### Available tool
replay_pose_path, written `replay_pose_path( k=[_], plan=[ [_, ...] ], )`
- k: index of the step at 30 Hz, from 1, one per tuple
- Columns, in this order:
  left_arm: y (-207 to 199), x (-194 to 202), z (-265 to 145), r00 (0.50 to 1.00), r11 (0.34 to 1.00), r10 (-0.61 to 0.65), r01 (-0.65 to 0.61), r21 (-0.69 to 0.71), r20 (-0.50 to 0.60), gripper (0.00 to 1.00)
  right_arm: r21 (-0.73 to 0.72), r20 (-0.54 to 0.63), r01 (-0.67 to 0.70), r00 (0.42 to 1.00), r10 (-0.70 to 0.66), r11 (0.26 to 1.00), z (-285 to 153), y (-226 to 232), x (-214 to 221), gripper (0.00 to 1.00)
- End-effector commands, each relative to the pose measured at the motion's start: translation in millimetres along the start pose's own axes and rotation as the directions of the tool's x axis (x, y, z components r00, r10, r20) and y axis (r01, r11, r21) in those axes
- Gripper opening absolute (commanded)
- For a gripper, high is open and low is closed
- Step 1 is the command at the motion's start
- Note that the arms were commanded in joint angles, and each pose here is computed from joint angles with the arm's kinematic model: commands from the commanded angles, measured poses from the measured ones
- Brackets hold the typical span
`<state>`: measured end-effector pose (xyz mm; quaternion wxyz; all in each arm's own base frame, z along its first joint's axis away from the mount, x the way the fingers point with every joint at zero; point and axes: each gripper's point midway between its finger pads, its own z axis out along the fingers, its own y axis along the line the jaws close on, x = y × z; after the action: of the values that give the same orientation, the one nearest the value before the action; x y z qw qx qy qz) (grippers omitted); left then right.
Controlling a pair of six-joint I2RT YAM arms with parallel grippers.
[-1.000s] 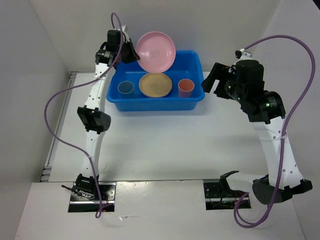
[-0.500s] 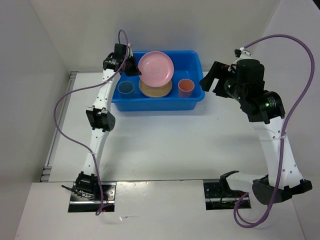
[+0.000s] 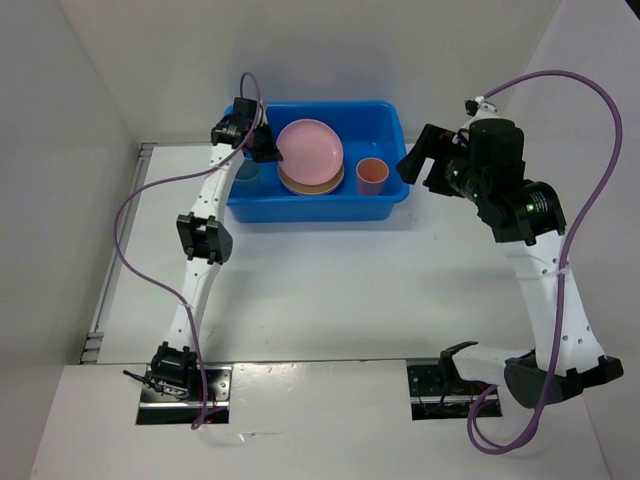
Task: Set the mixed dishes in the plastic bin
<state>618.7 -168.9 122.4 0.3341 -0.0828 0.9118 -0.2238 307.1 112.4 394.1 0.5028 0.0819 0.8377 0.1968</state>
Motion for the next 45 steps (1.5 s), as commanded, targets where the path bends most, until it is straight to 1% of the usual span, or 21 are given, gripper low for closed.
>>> replay_pose_path(
  k=[1, 10, 12, 16, 20, 22, 23, 25, 27, 28, 29, 31, 32, 34, 35, 37, 38, 39, 40, 43, 45],
  plan=[
    [1, -18, -1, 0.998, 0.999, -0.021, 0.019, 0.035, 0.059, 0.18, -0.015, 0.029, -0.002, 1.0, 0.002, 1.0, 7, 2, -7, 0.9],
    [-4, -21, -6, 0.998, 0.999, -0.009, 0.006, 0.05, 0.063, 0.33, -0.011, 0.021, -0.002, 1.0, 0.002, 1.0, 12, 1, -5, 0.9],
    [-8, -24, -11, 0.998, 0.998, 0.002, -0.007, 0.061, 0.069, 0.4, -0.016, 0.008, -0.002, 1.0, 0.002, 1.0, 14, 2, -1, 0.9],
    [-19, -32, -22, 0.996, 0.995, 0.019, -0.027, 0.093, 0.088, 0.45, -0.016, 0.008, -0.002, 1.0, 0.002, 1.0, 16, 1, 0, 0.9],
    [-35, -48, -47, 0.99, 0.991, 0.04, -0.056, 0.121, 0.132, 0.56, -0.016, 0.008, -0.011, 1.0, 0.011, 1.0, 14, 1, 2, 1.0],
    [-47, -60, -69, 0.984, 0.988, 0.048, -0.072, 0.137, 0.171, 0.59, -0.017, 0.01, -0.011, 1.0, 0.011, 1.0, 11, 0, 3, 1.0],
    [-51, -64, -77, 0.981, 0.987, 0.051, -0.078, 0.142, 0.185, 0.66, -0.013, 0.002, -0.011, 1.0, 0.011, 1.0, 13, -1, 6, 1.0],
    [-64, -79, -104, 0.97, 0.984, 0.058, -0.097, 0.153, 0.237, 0.74, -0.056, 0.011, -0.01, 1.0, 0.011, 0.998, 5, 4, 8, 1.0],
    [-83, -90, -137, 0.953, 0.977, 0.089, -0.14, 0.16, 0.291, 1.0, -0.082, 0.001, -0.01, 1.0, 0.01, 0.997, 4, 6, 15, 1.0],
    [-85, -95, -151, 0.946, 0.979, 0.089, -0.141, 0.147, 0.312, 1.0, -0.113, 0.01, -0.017, 1.0, 0.019, 0.993, -1, 11, 14, 1.0],
    [-98, -105, -181, 0.927, 0.972, 0.106, -0.173, 0.158, 0.361, 1.0, -0.122, 0.004, -0.018, 1.0, 0.018, 0.992, -3, 12, 17, 1.0],
    [-108, -104, -205, 0.921, 0.97, 0.12, -0.188, 0.153, 0.371, 1.0, -0.148, 0.028, -0.035, 0.999, 0.04, 0.988, -10, 15, 16, 1.0],
    [-119, -108, -238, 0.904, 0.965, 0.122, -0.205, 0.164, 0.41, 1.0, -0.163, 0.024, -0.034, 0.999, 0.039, 0.986, -13, 16, 19, 1.0],
    [-125, -104, -270, 0.898, 0.963, 0.131, -0.217, 0.163, 0.42, 1.0, -0.168, 0.028, -0.052, 0.998, 0.057, 0.984, -18, 15, 22, 1.0],
    [-134, -104, -305, 0.88, 0.957, 0.132, -0.233, 0.172, 0.456, 1.0, -0.196, 0.059, -0.046, 0.997, 0.058, 0.98, -30, 18, 19, 1.0],
    [-146, -86, -333, 0.875, 0.95, 0.172, -0.269, 0.159, 0.453, 1.0, -0.21, 0.06, -0.054, 0.996, 0.068, 0.976, -35, 17, 25, 1.0],
    [-155, -84, -371, 0.848, 0.947, 0.171, -0.282, 0.154, 0.502, 1.0, -0.228, 0.089, -0.048, 0.994, 0.07, 0.973, -45, 18, 23, 1.0],
    [-154, -75, -373, 0.863, 0.951, 0.175, -0.272, 0.144, 0.474, 1.0, -0.265, 0.056, -0.046, 0.996, 0.063, 0.963, -44, 22, 33, 1.0],
    [-167, -65, -409, 0.841, 0.939, 0.188, -0.306, 0.158, 0.508, 1.0, -0.262, 0.068, -0.048, 0.995, 0.068, 0.964, -44, 20, 33, 1.0],
    [-177, -40, -454, 0.826, 0.935, 0.195, -0.32, 0.155, 0.529, 1.0, -0.289, 0.037, -0.049, 0.997, 0.062, 0.956, -40, 21, 45, 1.0],
    [-170, -28, -474, 0.819, 0.945, 0.206, -0.309, 0.109, 0.535, 1.0, -0.293, 0.02, -0.041, 0.999, 0.05, 0.955, -37, 20, 51, 1.0]
  ],
)
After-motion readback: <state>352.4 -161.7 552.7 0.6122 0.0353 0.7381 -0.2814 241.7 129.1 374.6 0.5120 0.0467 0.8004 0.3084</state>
